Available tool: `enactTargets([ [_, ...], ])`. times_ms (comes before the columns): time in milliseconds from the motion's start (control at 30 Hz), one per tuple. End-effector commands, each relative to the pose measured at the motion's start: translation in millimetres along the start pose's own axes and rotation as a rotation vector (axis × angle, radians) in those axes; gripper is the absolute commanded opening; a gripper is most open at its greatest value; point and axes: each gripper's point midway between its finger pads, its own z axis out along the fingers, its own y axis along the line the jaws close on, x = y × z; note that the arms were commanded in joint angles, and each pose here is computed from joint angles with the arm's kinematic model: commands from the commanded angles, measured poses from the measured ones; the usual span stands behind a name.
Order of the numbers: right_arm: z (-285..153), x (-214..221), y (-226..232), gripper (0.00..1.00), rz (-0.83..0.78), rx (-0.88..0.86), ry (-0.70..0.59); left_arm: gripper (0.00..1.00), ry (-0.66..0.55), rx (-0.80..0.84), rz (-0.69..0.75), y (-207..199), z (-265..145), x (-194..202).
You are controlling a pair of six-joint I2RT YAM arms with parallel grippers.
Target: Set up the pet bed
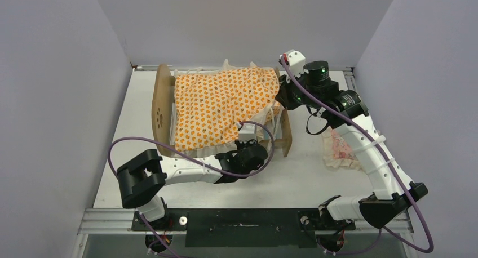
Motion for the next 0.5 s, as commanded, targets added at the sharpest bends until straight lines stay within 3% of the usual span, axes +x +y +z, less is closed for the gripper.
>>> enactTargets([
  [0,-2,-24,-13,0.07,-0.144,0.042,-0.055,0.03,-0.081,0.036,-0.054,-16,-4,-44],
  [167,10,-1,-4,0.06,-0.124,-0.019,0.022,0.37,-0.08,0.129,-0.063,-29,-16,-55],
  [233,14,16,5,0.05,-0.092,-0.066,0.062,0.46,-0.108,0.176,-0.084,-35,-26,-71],
  [333,14,33,13,0.05,-0.039,-0.101,0.083,0.53,-0.141,0.24,-0.127,-41,-32,-89],
  [467,7,36,25,0.05,0.009,-0.152,0.049,0.55,-0.147,0.301,-0.179,-51,-25,-104],
])
